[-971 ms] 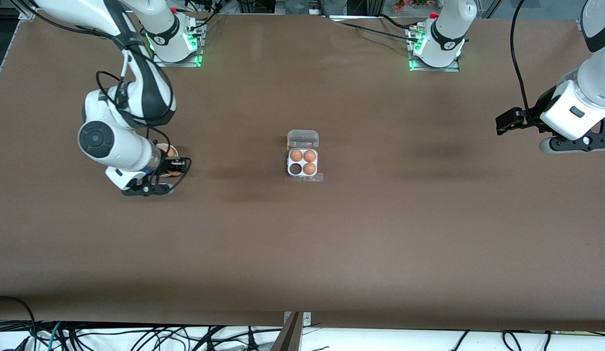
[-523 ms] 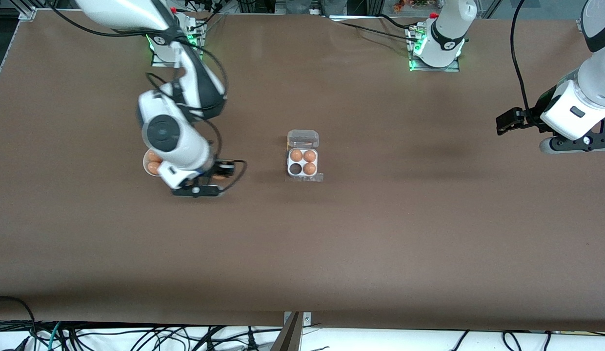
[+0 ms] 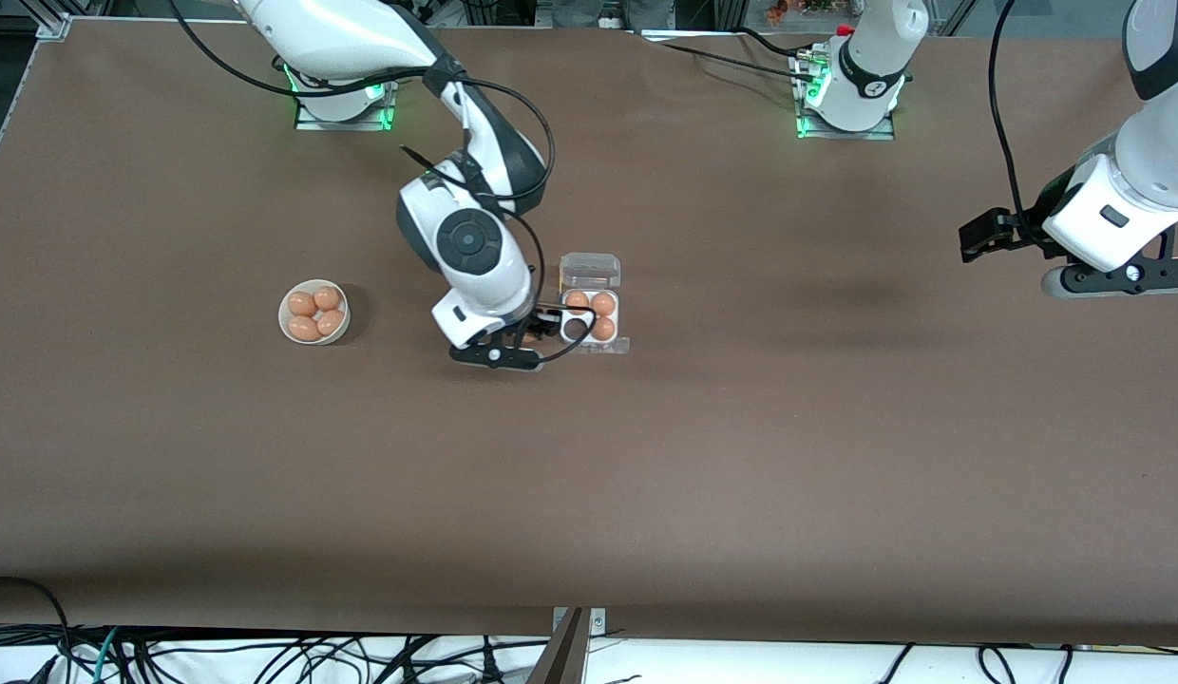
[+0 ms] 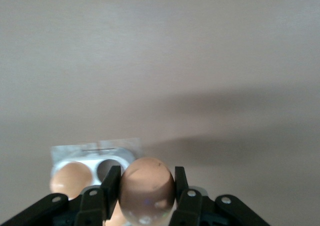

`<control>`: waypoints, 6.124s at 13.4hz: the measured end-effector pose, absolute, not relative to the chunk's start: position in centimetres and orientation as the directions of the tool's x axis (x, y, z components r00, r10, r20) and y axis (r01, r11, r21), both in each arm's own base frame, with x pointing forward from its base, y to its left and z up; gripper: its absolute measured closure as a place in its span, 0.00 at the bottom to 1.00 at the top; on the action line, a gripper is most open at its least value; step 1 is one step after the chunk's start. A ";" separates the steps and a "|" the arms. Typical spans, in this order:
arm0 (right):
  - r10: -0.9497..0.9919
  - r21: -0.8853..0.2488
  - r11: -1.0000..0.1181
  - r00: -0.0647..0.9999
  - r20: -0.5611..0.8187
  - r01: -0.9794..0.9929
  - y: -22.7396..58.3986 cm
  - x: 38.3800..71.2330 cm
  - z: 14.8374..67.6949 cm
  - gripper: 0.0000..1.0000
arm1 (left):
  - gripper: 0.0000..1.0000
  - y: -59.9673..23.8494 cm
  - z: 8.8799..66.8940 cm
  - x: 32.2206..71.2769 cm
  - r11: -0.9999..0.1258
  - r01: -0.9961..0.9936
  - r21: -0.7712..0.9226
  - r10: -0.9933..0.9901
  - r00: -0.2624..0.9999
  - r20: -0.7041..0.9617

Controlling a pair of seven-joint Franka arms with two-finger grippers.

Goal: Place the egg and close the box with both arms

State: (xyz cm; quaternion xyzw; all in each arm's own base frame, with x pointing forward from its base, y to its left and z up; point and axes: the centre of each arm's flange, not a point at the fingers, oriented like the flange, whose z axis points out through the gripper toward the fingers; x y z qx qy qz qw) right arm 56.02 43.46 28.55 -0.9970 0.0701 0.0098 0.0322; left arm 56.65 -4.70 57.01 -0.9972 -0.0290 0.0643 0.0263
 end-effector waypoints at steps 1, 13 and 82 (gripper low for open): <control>-0.145 -0.076 -0.986 0.989 -0.013 -0.145 44.4 55.6 28.2 0.52 | 0.00 -4.8 57.0 56.6 -0.997 0.053 -0.056 0.060 0.990 -0.127; -0.107 -0.078 -0.991 0.994 -0.031 -0.109 48.3 52.5 23.6 0.52 | 0.00 -7.5 57.1 57.4 -0.999 0.008 -0.051 0.014 0.993 -0.117; -0.087 -0.008 -0.996 0.995 0.043 -0.086 -1.1 58.7 58.8 0.00 | 0.74 -48.0 30.7 54.0 -0.954 0.297 0.044 0.247 0.859 -0.449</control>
